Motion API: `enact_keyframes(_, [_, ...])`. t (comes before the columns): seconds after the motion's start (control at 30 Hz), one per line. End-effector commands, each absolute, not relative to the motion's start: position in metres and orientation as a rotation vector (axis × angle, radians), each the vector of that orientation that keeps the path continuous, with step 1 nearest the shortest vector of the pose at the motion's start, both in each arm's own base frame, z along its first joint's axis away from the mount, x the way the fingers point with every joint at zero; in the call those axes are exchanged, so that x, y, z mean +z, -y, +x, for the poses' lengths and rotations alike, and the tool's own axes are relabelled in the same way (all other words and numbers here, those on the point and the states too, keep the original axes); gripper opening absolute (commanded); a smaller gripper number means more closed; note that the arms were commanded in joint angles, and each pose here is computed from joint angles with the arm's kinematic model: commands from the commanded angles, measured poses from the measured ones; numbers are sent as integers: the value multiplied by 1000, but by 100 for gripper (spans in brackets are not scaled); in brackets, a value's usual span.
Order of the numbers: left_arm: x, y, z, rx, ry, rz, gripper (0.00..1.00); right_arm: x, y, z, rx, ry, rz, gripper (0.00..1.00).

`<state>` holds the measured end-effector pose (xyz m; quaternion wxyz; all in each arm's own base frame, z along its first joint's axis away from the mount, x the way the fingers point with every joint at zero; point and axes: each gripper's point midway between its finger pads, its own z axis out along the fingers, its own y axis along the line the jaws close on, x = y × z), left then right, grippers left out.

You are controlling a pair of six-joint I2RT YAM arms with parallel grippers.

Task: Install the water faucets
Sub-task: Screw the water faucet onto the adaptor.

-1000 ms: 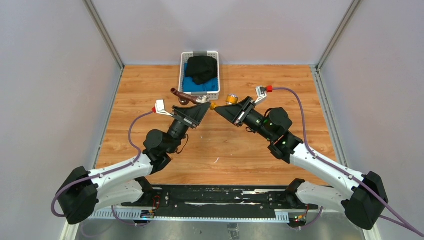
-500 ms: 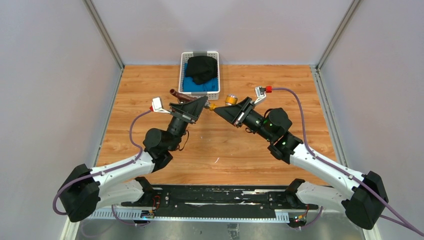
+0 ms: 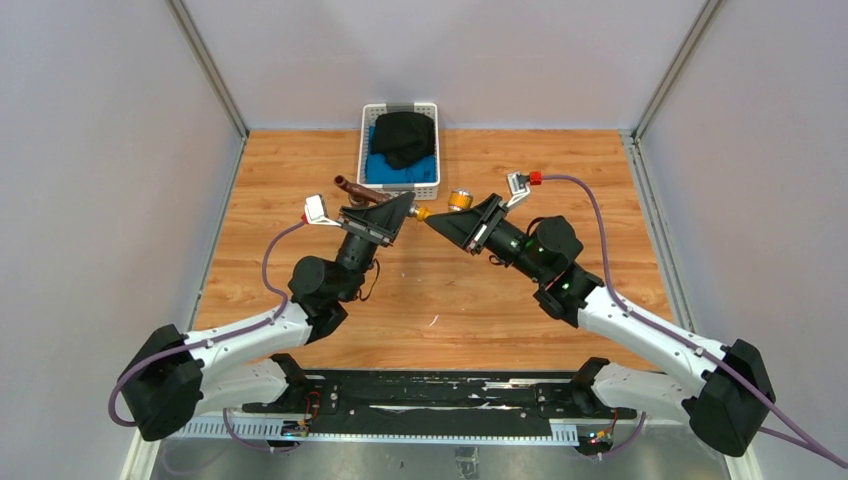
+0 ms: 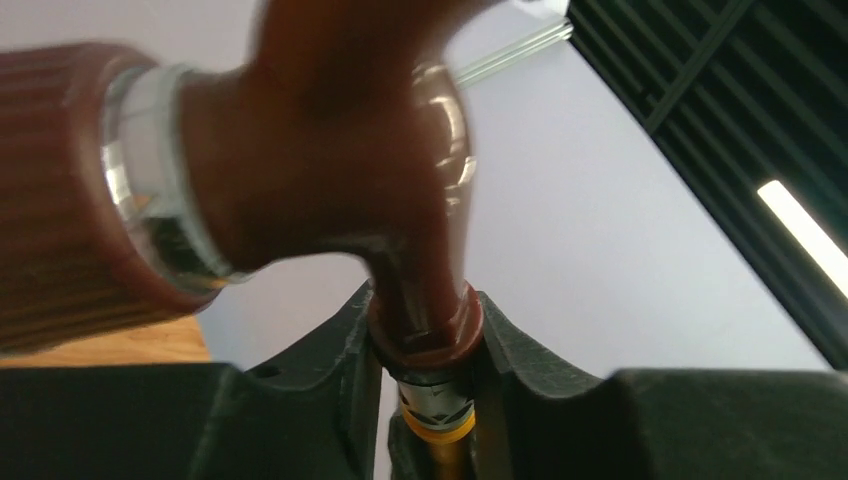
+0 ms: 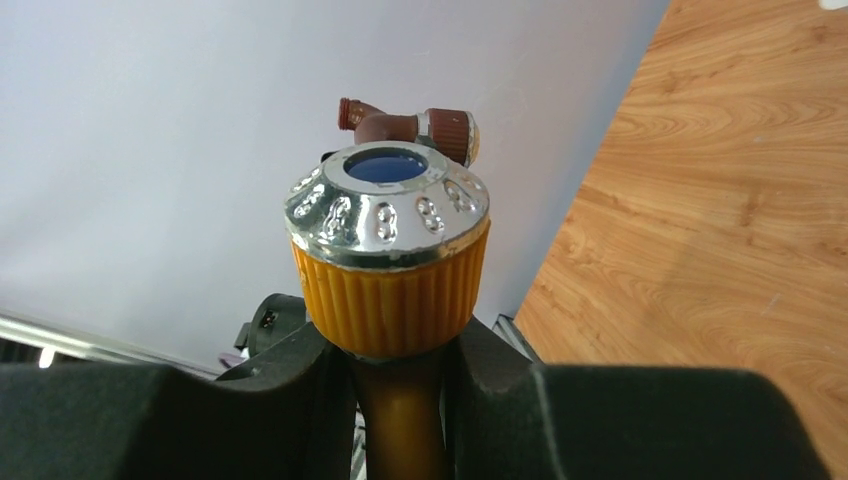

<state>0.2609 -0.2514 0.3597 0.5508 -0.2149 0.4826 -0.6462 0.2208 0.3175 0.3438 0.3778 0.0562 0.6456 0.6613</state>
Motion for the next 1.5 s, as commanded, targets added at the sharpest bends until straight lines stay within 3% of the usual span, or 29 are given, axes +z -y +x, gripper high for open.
enact_keyframes(0.0, [371,246,262,-1517,-1095,-521,24,382,-316,212,1767,-1531,118,0])
enact_keyframes(0.1, [371,246,261,-1509,-1100,-510,0,380,-314,212,1772,-1536,148,0])
enact_keyframes(0.5, [370,238,252,-1427,-1062,-401,0,371,-305,206,2050,-1612,553,0])
enact_keyframes(0.8, [366,239,255,-1375,-1107,-387,0,371,-303,204,1989,-1646,534,0])
enact_keyframes(0.93, [366,237,257,-1370,-1111,-409,0,367,-306,204,1994,-1659,513,17])
enact_keyframes(1.07, [366,235,257,-1369,-1111,-423,0,366,-307,204,1984,-1650,495,44])
enact_keyframes(1.17, [366,235,258,-1363,-1119,-426,0,365,-306,205,1968,-1643,482,57])
enact_keyframes(1.47, [368,230,260,-1371,-1123,-459,0,350,-304,203,1843,-1691,384,72])
